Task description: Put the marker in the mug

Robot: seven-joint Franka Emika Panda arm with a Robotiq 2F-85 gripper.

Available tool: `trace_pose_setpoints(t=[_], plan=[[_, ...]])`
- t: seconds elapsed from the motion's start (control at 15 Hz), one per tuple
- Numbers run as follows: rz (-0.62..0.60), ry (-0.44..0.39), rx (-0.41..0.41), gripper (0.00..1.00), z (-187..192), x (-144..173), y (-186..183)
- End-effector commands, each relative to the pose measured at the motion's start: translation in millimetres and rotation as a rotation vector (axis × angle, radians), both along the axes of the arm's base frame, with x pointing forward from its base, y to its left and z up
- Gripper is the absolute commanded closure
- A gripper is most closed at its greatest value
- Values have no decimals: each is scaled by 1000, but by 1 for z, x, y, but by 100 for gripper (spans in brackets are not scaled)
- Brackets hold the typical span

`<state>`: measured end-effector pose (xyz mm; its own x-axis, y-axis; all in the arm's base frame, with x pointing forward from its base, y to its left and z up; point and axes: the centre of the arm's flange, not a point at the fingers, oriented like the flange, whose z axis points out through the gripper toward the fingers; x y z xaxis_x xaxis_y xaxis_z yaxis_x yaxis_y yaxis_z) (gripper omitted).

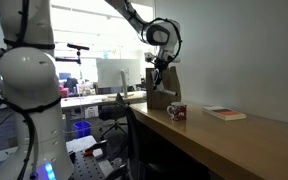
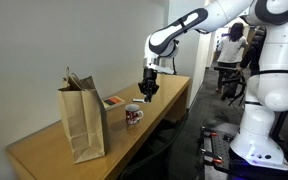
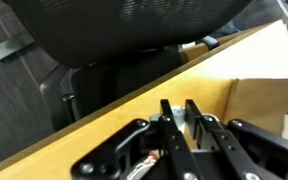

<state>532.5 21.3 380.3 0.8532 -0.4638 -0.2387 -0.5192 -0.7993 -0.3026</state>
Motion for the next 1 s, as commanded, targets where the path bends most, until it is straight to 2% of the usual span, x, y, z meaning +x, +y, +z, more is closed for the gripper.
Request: trace_pose_setpoints(t=[0.0, 0.13, 0.93], plan=[[-15, 123, 64, 95, -7, 37, -16], [-31, 162, 71, 95, -15, 51, -28], [-69, 362, 285, 95, -46, 114, -66]])
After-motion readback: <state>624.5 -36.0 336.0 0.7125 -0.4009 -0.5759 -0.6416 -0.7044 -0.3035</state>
